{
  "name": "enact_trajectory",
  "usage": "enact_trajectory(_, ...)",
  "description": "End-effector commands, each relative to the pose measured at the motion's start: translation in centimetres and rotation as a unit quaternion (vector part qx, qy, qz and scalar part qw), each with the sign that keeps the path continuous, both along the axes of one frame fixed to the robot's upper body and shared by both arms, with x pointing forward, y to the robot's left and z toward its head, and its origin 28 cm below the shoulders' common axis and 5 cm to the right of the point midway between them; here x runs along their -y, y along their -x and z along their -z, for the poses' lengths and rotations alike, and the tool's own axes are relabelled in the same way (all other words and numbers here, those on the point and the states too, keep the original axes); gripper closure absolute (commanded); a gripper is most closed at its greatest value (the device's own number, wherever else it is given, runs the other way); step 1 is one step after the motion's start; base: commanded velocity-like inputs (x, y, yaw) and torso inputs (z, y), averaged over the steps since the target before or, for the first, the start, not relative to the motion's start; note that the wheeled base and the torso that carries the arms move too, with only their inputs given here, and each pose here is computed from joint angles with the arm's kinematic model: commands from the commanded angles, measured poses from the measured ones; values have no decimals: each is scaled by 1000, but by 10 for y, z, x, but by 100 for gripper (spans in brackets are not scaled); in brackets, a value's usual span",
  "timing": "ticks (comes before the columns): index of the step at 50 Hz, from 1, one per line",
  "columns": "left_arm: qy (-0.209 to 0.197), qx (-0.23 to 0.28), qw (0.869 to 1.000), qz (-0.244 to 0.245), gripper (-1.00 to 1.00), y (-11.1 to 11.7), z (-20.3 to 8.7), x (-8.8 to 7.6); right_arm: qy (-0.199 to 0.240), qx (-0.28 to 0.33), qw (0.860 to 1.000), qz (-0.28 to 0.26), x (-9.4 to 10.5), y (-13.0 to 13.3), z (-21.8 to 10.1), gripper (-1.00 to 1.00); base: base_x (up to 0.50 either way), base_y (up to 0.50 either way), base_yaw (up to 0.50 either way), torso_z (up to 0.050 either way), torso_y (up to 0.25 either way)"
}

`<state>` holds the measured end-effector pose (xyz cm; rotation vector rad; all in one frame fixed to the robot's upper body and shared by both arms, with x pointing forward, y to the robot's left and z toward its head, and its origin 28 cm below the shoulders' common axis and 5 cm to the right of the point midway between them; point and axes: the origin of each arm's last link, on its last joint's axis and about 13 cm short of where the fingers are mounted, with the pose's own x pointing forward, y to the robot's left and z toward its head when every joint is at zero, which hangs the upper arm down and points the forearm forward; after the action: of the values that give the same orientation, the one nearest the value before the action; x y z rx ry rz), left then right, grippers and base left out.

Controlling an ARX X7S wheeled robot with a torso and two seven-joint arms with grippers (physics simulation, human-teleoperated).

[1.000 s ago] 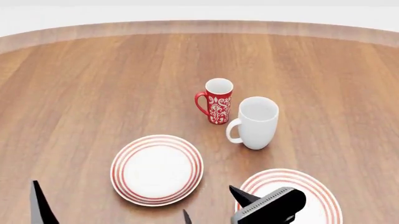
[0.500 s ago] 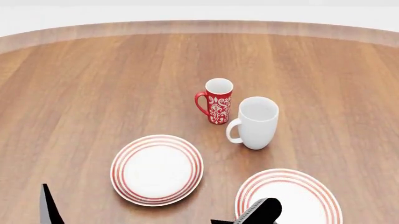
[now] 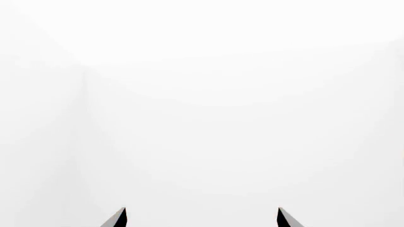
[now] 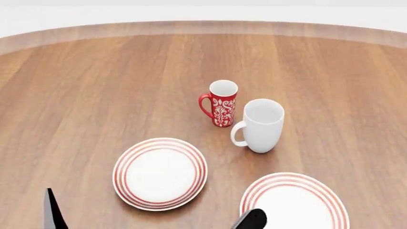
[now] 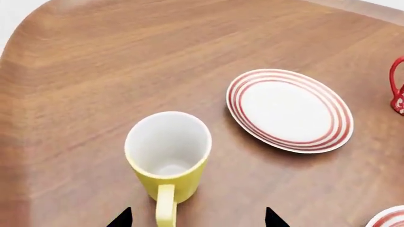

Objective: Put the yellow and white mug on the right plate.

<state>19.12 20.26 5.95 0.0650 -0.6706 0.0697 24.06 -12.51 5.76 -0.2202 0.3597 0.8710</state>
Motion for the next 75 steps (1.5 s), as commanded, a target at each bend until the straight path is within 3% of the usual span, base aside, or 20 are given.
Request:
enact_trajectory(1,-2,3,1000,-1,-100,0,0,0,9,0,1000,-4,-3,-8,3,-100,0,0,0,0,0)
enact_trajectory(33,-3,1,1000,0,-100,1,0,0,37,1,999,-29,-16,-16,18,-100,0,0,0,0,0)
enact_trajectory(75,-2,-6,1000,3,-100,0,3,0,28,-27,998,-39,-41,-8,46,-100,0,0,0,0,0)
